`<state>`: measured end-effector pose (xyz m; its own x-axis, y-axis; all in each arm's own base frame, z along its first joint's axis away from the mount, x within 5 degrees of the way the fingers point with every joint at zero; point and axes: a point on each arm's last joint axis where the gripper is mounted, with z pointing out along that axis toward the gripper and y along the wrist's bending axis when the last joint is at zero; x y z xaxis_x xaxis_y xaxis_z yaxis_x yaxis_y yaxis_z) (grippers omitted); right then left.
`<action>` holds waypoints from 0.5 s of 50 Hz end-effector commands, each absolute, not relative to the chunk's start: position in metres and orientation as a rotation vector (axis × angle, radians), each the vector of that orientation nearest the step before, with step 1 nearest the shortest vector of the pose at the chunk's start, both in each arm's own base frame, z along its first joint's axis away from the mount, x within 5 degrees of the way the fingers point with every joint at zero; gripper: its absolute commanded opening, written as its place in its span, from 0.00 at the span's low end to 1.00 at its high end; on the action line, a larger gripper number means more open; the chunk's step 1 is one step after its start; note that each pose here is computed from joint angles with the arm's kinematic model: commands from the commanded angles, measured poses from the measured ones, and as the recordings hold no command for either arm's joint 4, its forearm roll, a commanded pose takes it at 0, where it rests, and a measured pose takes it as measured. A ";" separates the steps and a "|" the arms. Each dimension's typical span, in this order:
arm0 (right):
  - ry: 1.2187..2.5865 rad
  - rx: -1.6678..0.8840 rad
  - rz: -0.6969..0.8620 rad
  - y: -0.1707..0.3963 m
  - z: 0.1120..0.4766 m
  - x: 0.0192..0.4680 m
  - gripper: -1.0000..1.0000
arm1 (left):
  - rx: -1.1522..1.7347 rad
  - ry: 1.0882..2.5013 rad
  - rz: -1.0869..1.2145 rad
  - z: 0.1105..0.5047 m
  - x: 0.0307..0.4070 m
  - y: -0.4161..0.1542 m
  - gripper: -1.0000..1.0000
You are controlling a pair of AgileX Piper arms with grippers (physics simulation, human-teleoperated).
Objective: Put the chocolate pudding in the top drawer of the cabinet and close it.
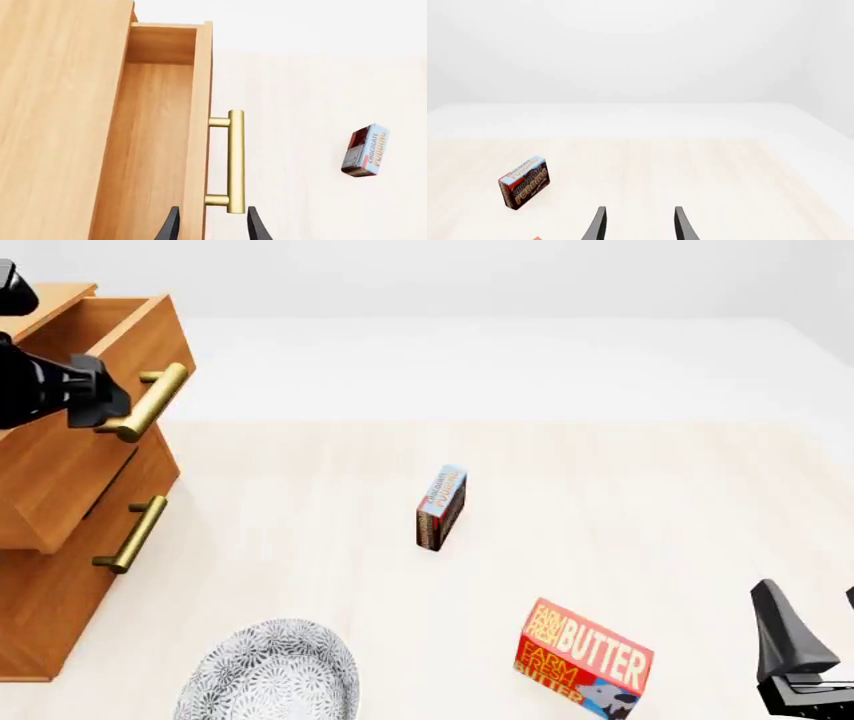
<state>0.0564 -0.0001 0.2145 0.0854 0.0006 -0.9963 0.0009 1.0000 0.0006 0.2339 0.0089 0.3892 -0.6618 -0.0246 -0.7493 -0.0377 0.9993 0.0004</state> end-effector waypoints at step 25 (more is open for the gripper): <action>1.485 0.001 0.000 0.000 0.215 0.056 1.00 | -0.007 2.343 -0.006 0.371 0.246 -0.001 1.00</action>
<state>0.0564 -0.0001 0.2145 0.0854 0.0005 -0.9963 0.0009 1.0000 0.0006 0.2416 0.0046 0.3792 -0.6772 -0.0178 -0.7356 -0.0239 0.9997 -0.0023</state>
